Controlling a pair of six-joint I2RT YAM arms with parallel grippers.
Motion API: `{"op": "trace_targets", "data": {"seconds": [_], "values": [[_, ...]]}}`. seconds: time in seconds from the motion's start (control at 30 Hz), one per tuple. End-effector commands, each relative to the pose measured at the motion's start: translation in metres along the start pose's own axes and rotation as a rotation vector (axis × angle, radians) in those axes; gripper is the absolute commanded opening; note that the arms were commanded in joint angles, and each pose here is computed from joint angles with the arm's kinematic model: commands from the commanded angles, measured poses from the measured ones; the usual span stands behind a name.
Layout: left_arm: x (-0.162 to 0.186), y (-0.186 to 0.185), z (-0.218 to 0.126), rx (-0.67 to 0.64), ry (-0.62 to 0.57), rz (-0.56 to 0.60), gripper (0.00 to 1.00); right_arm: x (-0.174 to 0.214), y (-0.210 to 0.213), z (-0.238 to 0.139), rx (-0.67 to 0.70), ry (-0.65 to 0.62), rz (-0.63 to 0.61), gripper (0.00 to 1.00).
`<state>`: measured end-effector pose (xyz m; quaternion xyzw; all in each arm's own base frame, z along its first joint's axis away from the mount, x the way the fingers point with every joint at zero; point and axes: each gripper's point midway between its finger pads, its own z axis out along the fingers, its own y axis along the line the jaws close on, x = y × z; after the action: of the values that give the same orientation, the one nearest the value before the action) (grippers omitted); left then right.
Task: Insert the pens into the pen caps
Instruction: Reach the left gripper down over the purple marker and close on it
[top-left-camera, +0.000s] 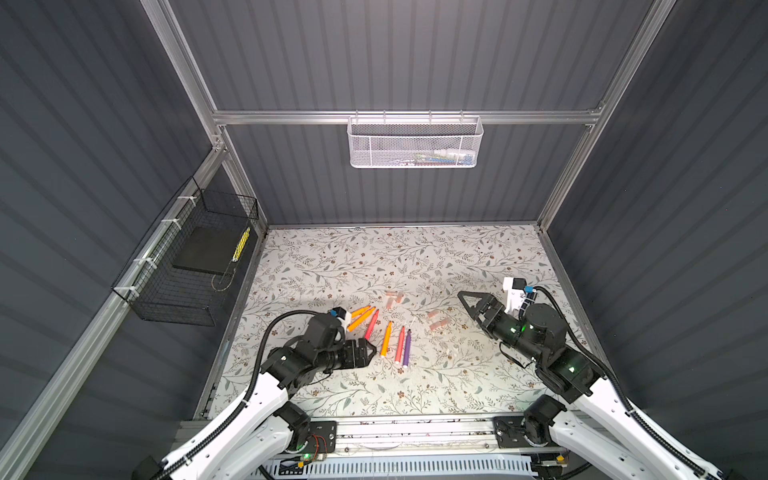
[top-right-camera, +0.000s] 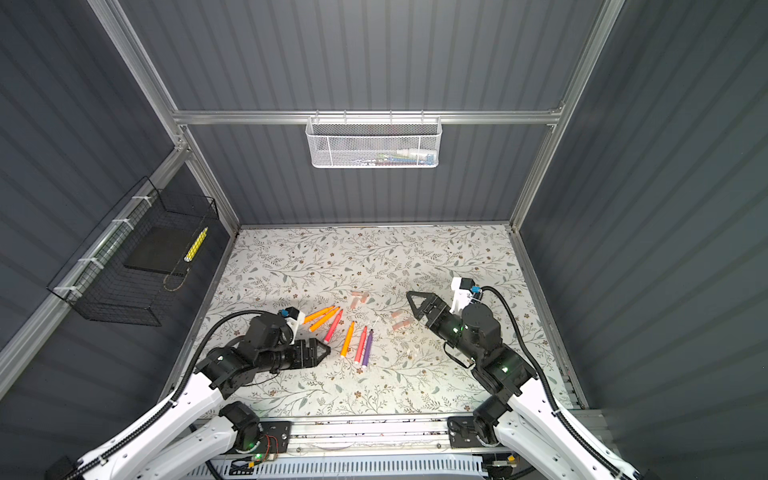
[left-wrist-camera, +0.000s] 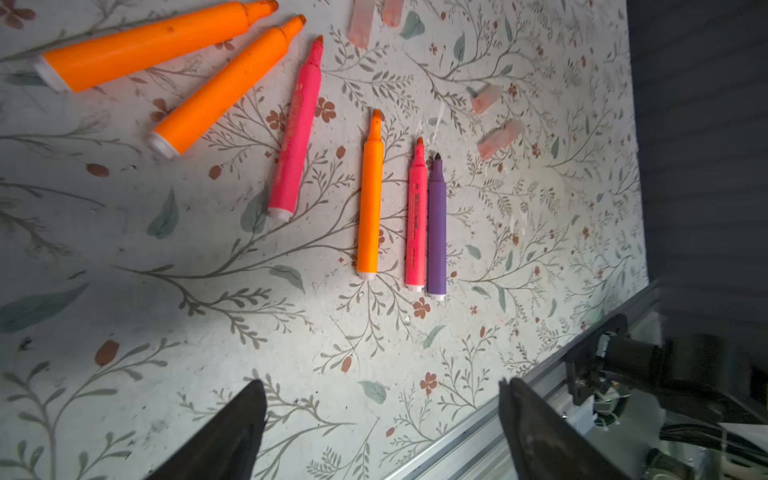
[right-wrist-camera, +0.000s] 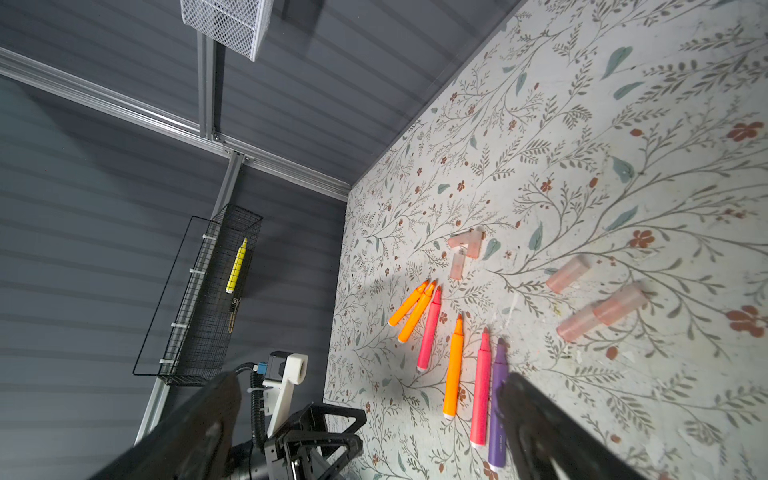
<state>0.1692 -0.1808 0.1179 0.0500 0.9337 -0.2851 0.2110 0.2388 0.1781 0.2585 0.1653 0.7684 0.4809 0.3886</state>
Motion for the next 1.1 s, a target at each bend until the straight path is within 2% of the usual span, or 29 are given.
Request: {"op": "trace_targets", "data": {"seconds": [0.0,0.13,0.3,0.43,0.53,0.67,1.07], "values": [[-0.010,-0.009,0.010,-0.074,-0.055,0.061,0.90,-0.005,0.012,-0.004,-0.014,-0.012,-0.030,0.99],[0.001,-0.036,0.041,-0.106,-0.013,0.155,0.87,-0.007,0.010,-0.011,-0.015,-0.030,-0.069,0.99],[0.014,-0.077,0.072,-0.150,-0.012,0.272,0.84,-0.026,-0.009,-0.032,0.110,-0.141,-0.159,0.99],[0.025,-0.088,0.103,-0.173,0.039,0.293,0.74,-0.029,-0.010,-0.039,0.077,-0.184,-0.219,0.99],[0.028,-0.087,0.118,-0.212,0.061,0.293,0.70,-0.030,-0.017,-0.040,0.101,-0.195,-0.234,0.97],[0.027,-0.080,0.122,-0.255,0.053,0.286,0.68,-0.032,-0.023,-0.040,0.155,-0.192,-0.249,0.96],[0.036,-0.069,0.134,-0.300,0.097,0.299,0.61,-0.033,-0.022,-0.038,0.136,-0.207,-0.248,0.99]]}}
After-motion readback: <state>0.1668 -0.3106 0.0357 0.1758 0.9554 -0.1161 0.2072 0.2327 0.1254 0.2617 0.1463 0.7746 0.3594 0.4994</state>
